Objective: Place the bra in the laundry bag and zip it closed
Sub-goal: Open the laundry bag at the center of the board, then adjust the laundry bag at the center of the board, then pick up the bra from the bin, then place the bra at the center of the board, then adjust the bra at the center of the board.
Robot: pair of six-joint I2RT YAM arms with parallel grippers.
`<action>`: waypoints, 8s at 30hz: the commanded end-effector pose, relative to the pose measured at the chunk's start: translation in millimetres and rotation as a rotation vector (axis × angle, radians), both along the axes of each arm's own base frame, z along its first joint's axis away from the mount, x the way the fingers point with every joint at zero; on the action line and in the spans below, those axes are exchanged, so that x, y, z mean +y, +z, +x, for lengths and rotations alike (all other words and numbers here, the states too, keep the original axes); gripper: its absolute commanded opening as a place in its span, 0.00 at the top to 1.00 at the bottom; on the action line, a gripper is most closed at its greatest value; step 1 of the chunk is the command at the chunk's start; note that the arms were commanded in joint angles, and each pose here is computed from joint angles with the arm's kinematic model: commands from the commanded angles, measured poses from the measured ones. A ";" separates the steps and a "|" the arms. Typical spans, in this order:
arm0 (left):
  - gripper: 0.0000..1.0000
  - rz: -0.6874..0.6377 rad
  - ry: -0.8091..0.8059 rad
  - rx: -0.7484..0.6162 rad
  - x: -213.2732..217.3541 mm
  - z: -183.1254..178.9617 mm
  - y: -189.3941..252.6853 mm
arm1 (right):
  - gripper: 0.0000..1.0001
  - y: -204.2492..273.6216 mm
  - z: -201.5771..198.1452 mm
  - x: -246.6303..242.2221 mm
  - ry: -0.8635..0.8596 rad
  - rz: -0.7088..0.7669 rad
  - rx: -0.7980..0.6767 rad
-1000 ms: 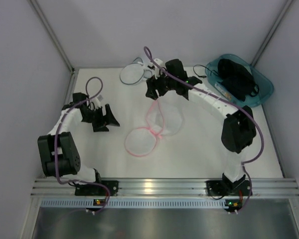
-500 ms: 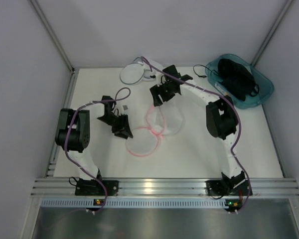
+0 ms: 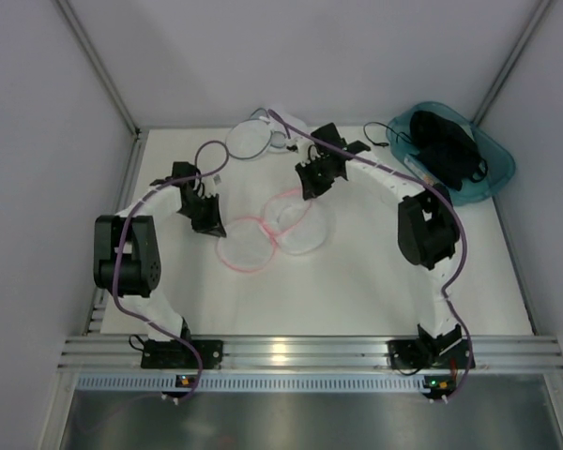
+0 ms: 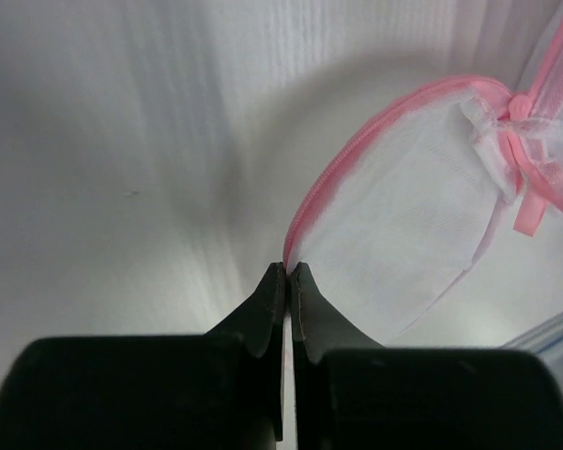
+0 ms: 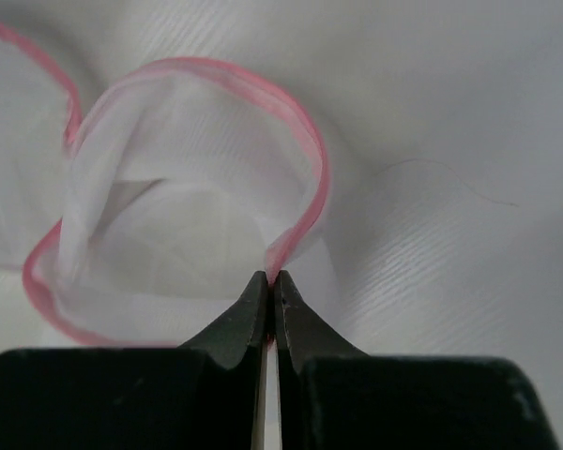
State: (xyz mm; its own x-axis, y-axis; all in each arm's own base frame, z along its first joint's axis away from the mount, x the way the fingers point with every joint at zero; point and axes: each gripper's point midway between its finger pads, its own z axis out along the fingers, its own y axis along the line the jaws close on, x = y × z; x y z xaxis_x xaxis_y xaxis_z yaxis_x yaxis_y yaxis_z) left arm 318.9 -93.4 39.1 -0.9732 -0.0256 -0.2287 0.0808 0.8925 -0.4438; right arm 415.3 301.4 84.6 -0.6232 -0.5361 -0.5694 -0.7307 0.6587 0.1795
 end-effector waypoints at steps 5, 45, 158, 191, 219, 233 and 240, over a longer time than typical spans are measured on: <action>1.00 0.267 -0.001 -0.240 56.0 45.2 39.8 | 1.00 64.1 -34.1 2.3 0.001 0.166 -0.017; 0.22 0.047 -0.034 -0.391 75.0 95.2 119.0 | 0.14 159.1 119.8 -299.0 -0.609 0.280 -0.240; 0.02 0.187 -0.012 -0.468 85.3 20.1 151.0 | 1.00 278.4 -150.4 -140.2 -0.218 0.625 -0.583; 0.02 0.088 -0.120 -0.522 65.4 22.5 159.3 | 0.59 87.7 -44.0 -213.8 -0.180 0.072 -0.214; 0.02 -0.016 -0.009 -0.529 61.4 21.4 183.6 | 0.76 -6.3 -182.6 -39.4 0.136 0.264 0.301; 0.02 -0.024 0.031 -0.536 70.0 24.2 190.3 | 0.55 -4.2 -210.7 -65.0 0.267 -0.061 -0.029; 0.02 -0.028 0.039 -0.533 72.5 27.3 190.2 | 0.54 -40.7 -215.9 -72.8 0.294 -0.211 -0.028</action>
